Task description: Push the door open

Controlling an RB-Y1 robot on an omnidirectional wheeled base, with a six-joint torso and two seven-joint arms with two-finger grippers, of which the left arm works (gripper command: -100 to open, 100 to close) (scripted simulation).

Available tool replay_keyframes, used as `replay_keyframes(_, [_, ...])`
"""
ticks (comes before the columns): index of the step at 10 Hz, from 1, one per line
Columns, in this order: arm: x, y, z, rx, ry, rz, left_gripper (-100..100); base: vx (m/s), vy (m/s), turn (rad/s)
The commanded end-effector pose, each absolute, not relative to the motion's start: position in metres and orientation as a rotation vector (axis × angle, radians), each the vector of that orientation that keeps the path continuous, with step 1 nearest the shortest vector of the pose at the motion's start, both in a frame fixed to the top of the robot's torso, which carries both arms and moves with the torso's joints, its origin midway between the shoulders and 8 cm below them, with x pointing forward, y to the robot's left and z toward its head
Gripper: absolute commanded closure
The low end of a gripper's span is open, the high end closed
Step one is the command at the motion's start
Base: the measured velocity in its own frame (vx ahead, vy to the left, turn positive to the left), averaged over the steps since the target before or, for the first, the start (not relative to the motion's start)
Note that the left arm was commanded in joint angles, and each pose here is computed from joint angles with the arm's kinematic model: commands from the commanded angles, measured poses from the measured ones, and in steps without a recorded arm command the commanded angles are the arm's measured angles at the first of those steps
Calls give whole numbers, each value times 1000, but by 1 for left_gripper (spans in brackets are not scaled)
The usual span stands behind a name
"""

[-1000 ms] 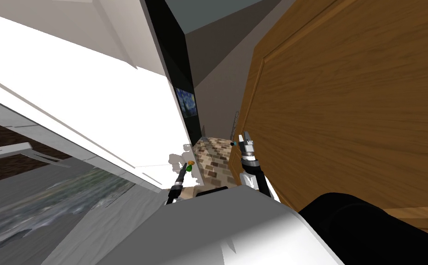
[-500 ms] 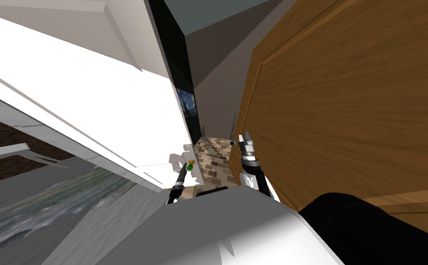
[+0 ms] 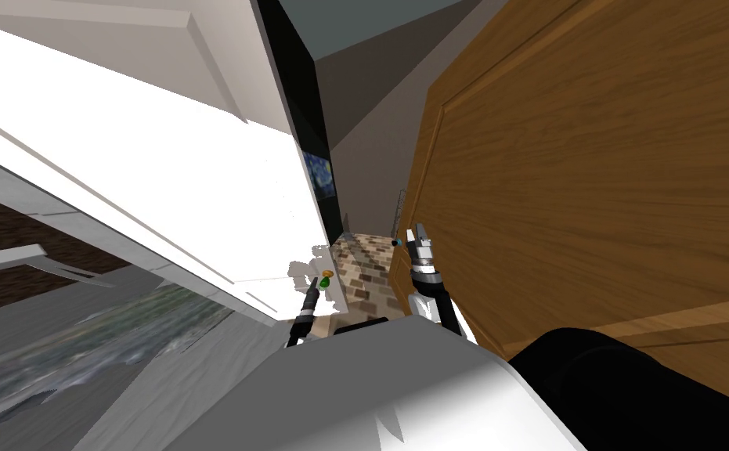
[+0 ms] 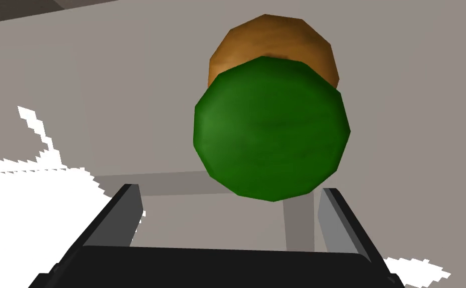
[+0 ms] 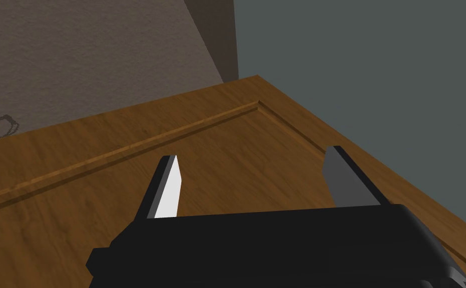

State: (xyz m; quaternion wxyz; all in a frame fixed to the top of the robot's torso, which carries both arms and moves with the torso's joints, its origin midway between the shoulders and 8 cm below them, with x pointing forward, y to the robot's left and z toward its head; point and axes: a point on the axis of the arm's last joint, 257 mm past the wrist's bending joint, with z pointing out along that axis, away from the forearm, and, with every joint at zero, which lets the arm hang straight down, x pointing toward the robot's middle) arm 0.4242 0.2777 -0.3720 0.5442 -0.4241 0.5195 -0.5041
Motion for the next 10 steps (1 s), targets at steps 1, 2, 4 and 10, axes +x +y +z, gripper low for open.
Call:
replay_keyframes(1, [424,274,-373,-1060,1206,-1244,-100,-39,18,-24])
replay_keyframes(2, [424,274,-373,-1071,1200,-1257,-100,-24,18,-7])
replay_keyframes(4, [423,272,-374,-1112,1177,-1295,-100,-24,17,-13])
replay_keyframes(10, [421,261,-376,-1280,1074,-1449,-100,-32,18,-16])
